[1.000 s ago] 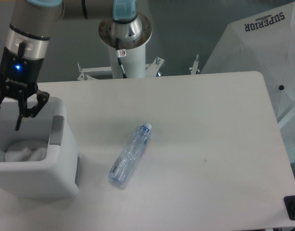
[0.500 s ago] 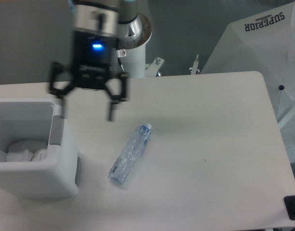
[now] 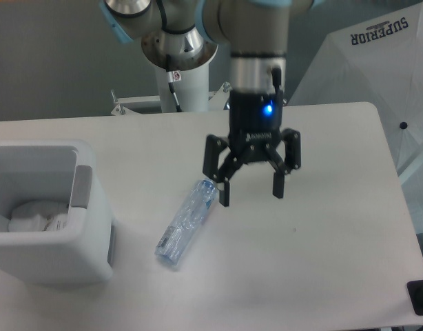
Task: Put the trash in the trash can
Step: 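Move the open gripper up and over the clear water bottle, then lower the gripper around the bottle and close on it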
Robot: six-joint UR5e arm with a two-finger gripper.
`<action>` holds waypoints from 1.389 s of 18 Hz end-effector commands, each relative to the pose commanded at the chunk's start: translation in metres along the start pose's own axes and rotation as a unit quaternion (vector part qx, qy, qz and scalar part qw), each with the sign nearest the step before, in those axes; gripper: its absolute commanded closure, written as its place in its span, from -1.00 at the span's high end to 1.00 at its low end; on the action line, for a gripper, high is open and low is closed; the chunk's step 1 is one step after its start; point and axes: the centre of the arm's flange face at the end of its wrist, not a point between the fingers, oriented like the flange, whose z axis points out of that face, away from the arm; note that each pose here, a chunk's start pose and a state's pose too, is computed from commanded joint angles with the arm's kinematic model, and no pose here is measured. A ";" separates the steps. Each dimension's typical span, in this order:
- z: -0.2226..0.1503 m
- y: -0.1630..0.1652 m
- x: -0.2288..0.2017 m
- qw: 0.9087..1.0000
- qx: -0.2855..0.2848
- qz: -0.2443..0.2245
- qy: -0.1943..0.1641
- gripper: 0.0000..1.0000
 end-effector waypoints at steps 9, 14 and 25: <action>0.114 0.048 0.073 0.974 -0.141 0.175 0.022 1.00; 0.159 0.060 0.113 0.964 -0.169 0.202 0.045 1.00; 0.201 0.079 0.149 0.951 -0.201 0.229 0.055 1.00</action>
